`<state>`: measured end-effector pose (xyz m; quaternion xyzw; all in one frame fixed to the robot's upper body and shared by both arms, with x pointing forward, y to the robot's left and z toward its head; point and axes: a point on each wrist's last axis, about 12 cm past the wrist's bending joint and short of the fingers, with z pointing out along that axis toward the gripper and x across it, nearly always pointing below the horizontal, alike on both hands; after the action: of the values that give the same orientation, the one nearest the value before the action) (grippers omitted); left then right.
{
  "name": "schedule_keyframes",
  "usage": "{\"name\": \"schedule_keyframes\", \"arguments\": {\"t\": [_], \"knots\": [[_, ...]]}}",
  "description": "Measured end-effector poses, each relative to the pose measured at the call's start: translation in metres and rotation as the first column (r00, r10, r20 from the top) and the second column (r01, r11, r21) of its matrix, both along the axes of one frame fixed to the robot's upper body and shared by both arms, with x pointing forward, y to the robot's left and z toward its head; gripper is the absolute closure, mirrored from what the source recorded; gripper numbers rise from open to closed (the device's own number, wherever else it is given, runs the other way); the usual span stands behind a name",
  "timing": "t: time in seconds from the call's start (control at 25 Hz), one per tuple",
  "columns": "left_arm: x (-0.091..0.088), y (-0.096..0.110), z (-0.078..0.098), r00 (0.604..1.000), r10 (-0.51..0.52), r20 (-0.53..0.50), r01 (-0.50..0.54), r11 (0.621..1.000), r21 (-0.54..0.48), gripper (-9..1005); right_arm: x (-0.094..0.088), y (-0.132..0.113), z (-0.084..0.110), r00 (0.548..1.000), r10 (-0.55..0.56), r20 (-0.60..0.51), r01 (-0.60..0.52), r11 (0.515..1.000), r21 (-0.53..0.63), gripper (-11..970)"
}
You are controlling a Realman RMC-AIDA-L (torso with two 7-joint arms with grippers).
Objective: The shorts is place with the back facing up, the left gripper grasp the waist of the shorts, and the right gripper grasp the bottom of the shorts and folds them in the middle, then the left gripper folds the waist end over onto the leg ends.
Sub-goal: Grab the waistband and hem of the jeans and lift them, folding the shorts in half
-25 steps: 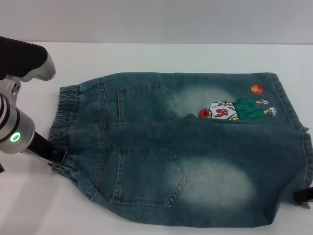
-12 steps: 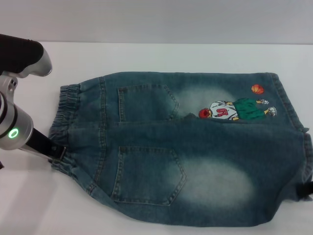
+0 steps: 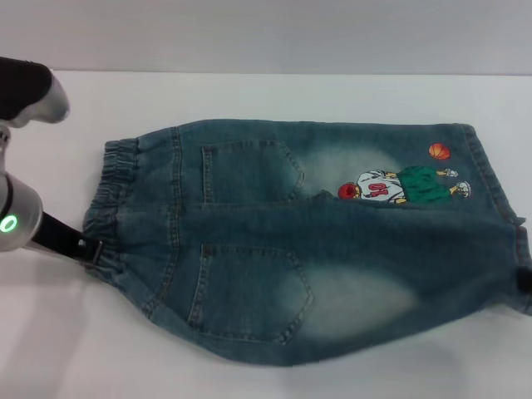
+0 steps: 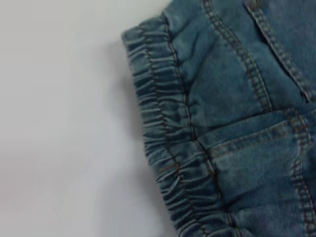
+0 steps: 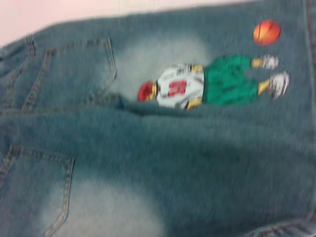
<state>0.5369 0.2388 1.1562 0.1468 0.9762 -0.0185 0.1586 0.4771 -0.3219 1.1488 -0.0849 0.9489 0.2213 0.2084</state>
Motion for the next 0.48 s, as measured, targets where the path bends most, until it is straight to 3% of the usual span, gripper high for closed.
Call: {"name": "schedule_keyframes", "arguments": {"t": [0.48], "knots": [[0.002, 0.015, 0.012, 0.979, 0.071, 0.193, -0.057, 0.995, -0.076, 966, 0.013, -0.009, 0.016, 0.959, -0.022, 0.284, 0.029, 0.999, -0.02, 952]]}}
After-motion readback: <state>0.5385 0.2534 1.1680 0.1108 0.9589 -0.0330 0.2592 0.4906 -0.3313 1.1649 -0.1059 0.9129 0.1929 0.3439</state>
